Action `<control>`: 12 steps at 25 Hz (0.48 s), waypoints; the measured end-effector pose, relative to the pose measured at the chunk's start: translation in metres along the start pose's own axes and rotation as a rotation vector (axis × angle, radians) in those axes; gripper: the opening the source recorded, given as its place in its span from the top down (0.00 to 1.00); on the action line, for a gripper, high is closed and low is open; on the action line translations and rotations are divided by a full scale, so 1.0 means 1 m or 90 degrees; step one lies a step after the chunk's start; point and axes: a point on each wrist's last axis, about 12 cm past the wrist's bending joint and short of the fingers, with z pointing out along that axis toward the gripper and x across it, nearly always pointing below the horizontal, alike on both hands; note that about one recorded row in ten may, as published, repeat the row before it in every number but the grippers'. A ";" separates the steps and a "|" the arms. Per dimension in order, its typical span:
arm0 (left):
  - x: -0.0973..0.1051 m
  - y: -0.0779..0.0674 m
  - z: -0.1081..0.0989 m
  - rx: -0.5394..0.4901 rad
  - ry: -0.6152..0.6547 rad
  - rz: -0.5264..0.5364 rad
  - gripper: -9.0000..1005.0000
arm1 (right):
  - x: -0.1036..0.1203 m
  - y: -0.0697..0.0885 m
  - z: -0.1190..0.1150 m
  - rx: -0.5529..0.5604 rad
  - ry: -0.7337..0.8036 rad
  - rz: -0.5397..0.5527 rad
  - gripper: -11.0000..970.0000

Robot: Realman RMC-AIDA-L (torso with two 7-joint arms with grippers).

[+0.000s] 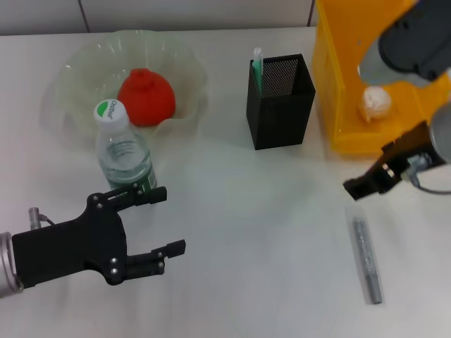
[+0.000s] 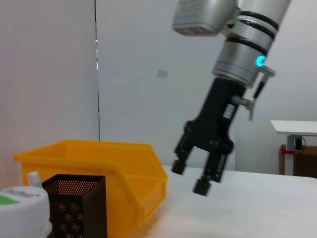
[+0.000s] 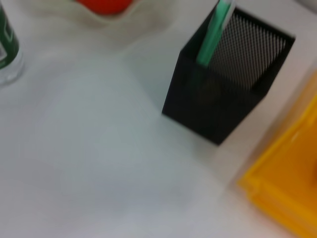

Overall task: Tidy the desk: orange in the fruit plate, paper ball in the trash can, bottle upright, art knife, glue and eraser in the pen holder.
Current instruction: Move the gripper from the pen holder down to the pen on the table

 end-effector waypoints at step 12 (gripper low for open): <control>-0.001 0.000 0.000 0.005 0.000 0.004 0.20 | 0.046 -0.004 0.022 -0.024 0.067 0.102 0.20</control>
